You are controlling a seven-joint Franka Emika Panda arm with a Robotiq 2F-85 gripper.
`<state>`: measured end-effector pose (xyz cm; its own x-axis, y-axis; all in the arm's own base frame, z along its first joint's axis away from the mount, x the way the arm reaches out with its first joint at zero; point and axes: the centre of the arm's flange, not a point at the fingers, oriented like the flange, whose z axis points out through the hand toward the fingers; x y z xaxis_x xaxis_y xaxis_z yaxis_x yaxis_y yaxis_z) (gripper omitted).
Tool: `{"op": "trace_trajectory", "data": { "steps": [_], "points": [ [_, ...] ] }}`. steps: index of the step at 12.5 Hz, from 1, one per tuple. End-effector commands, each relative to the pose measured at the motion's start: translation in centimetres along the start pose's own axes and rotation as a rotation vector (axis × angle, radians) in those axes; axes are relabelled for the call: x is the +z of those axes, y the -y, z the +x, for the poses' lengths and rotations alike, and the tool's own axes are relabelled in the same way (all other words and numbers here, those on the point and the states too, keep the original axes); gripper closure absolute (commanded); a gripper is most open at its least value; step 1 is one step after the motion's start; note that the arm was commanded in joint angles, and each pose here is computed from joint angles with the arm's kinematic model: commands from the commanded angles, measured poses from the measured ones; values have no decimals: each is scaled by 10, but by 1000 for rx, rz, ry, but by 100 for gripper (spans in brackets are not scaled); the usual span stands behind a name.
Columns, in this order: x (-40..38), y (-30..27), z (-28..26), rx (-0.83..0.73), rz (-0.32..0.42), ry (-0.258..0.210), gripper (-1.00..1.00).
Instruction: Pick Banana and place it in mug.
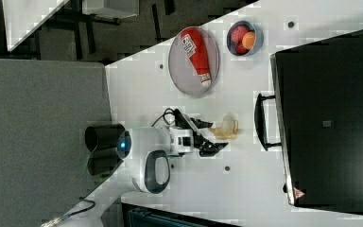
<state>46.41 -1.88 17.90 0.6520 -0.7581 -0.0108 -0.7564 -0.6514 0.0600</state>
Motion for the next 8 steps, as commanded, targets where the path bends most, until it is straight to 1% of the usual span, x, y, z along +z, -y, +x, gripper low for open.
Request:
{"op": "trace_trajectory", "data": {
  "steps": [1, 2, 4, 5, 7, 8],
  "points": [
    [13, 3, 1, -12, 29, -20, -100],
    [19, 3, -1, -14, 25, -16, -92],
    [20, 4, 0, -15, 28, -18, -43],
    [16, 7, 1, -15, 43, -31, -18],
    [19, 5, 1, -13, 36, -25, 30],
    [19, 5, 1, -14, 36, -25, 50]
  ]
}}
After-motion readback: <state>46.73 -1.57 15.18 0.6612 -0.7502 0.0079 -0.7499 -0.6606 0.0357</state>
